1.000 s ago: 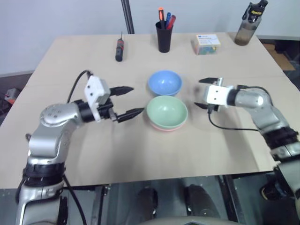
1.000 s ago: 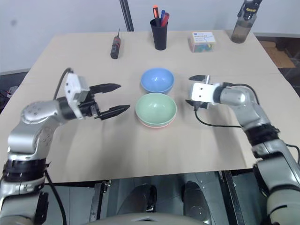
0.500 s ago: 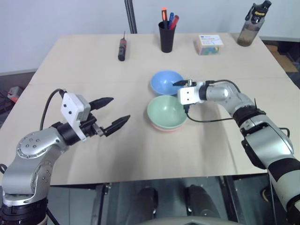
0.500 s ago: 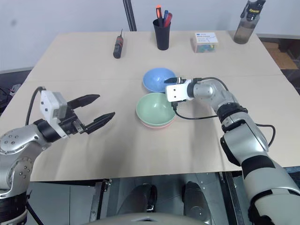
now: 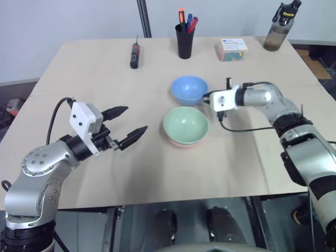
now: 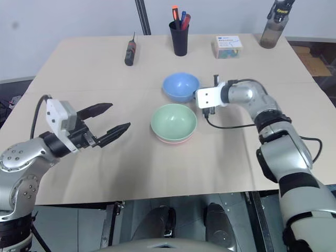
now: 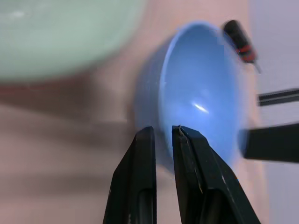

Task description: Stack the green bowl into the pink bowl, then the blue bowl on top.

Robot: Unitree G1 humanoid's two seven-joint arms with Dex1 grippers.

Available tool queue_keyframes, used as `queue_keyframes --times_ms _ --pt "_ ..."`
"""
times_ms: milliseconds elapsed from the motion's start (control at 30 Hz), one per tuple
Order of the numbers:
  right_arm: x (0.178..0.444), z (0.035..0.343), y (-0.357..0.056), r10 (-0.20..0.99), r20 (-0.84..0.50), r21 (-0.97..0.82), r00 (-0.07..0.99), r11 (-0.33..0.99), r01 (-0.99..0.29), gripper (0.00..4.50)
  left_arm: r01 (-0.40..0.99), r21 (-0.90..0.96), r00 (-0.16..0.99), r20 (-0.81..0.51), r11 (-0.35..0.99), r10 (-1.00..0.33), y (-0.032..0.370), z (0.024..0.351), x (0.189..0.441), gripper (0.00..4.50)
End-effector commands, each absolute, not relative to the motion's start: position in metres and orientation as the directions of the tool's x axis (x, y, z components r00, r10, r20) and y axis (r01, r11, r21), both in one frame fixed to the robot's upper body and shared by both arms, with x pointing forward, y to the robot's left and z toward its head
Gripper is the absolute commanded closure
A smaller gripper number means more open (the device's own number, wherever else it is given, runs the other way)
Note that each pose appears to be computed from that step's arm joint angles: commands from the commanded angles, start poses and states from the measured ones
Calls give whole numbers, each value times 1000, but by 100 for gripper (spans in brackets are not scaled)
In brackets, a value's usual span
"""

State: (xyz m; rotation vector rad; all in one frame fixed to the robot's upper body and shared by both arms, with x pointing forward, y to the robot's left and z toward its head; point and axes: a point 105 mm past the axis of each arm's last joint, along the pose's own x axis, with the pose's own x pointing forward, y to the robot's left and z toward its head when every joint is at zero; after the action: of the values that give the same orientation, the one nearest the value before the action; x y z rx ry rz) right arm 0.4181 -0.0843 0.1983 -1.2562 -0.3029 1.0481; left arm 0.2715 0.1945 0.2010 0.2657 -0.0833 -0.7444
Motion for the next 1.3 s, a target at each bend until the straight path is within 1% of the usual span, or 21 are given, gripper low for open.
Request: queue_keyframes --times_ms 33,100,167,200,233,267,300,333,400,567,767,800,867,1033,1100,1200,1300 --pt "400 232 -86 847 -237 -881 476 20 -473 385 654 288 729 10 700 -685 194 206 277 3" --pt "393 226 -91 836 -275 -881 475 -21 -473 385 664 283 719 14 692 -695 191 204 281 3" --pt "389 215 -93 817 -345 -847 461 -60 -528 385 677 280 706 15 681 -708 187 203 283 3" --pt "391 212 -93 810 -352 -848 469 -64 -526 385 684 280 698 16 673 -716 185 203 284 3" --pt "393 212 -92 805 -351 -851 478 -61 -522 333 689 280 692 17 668 -721 183 202 286 3" --pt "395 210 -90 801 -353 -850 484 -59 -524 304 694 281 687 17 663 -726 181 203 287 3" --pt "397 208 -89 794 -360 -851 490 -64 -522 264 696 281 684 18 661 -729 181 203 288 3" --pt "401 210 -86 789 -345 -868 508 -63 -492 219 695 282 685 19 661 -729 181 204 289 3" --pt "409 212 -76 779 -300 -913 551 -66 -404 144 692 284 688 20 664 -725 182 205 289 3" --pt "422 204 -60 769 -263 -940 582 -68 -334 144 683 284 699 15 673 -715 184 202 283 3" --pt "432 179 -38 741 -290 -936 605 -87 -342 144 642 287 739 17 711 -673 190 201 271 3" --pt "433 178 -37 739 -290 -936 608 -87 -342 166 638 287 743 16 715 -669 191 201 270 3" --pt "433 175 -37 735 -305 -932 606 -101 -348 234 628 286 752 16 724 -659 193 201 267 3" --pt "432 175 -37 737 -311 -930 600 -106 -350 443 613 283 766 18 738 -643 195 201 263 3" --pt "432 176 -38 738 -312 -931 598 -111 -348 448 613 282 765 21 738 -644 194 201 262 3" --pt "432 189 -42 753 -289 -932 591 -79 -355 448 629 282 749 30 724 -662 192 203 261 3" --pt "427 206 -48 795 -266 -908 546 -17 -418 448 651 284 729 24 704 -684 193 204 257 3"
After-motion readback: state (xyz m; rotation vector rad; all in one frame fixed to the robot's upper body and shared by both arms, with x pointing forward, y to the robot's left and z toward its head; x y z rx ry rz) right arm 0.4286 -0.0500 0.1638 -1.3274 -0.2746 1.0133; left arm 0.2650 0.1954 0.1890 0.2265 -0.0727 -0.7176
